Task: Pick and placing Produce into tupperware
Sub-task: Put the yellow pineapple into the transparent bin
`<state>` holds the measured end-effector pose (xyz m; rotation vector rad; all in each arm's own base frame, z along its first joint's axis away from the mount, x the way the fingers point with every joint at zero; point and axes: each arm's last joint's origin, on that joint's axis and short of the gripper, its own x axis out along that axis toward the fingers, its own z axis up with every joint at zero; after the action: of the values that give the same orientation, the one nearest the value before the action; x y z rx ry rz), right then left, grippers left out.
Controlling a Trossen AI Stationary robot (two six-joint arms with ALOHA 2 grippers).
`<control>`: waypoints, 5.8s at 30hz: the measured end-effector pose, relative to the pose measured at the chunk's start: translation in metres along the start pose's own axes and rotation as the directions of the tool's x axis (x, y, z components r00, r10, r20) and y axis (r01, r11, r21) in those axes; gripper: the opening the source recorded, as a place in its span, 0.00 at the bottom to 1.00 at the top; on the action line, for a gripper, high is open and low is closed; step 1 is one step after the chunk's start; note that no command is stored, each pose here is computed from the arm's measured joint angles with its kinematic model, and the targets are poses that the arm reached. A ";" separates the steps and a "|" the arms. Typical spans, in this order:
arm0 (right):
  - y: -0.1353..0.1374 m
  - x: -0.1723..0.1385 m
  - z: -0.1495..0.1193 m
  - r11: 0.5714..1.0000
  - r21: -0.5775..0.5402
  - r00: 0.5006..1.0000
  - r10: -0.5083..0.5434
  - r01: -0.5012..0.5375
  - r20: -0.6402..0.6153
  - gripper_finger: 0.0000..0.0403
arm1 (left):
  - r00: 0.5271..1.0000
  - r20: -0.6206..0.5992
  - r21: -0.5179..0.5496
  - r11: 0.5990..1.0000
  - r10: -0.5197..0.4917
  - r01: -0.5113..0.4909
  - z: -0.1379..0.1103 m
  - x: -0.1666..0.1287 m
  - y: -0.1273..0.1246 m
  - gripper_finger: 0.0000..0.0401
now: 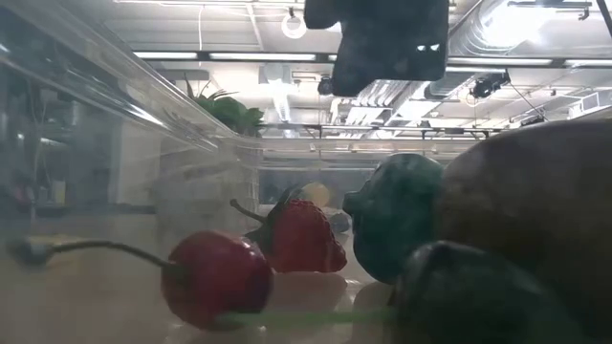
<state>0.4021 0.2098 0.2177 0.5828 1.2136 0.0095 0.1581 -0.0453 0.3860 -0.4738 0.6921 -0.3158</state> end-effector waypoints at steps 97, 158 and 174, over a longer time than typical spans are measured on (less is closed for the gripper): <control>-0.367 -0.304 0.181 0.841 0.427 0.723 -0.517 0.331 0.458 0.36 | 0.590 0.400 -0.309 0.709 0.701 -0.634 0.070 -0.073 0.179 0.19; -0.372 -0.215 0.198 0.863 0.461 0.912 -0.341 0.207 0.229 0.63 | 0.684 0.347 -0.291 0.767 0.642 -0.572 0.064 -0.068 0.178 0.19; -0.373 -0.215 0.196 0.748 0.654 0.918 -0.330 0.113 0.219 0.80 | 0.757 0.255 -0.306 0.793 0.602 -0.527 0.054 -0.063 0.177 0.19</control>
<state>0.3854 -0.2575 0.2910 0.9777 0.9376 -0.7106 0.1696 0.1486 0.3647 -0.4848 0.4981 0.4255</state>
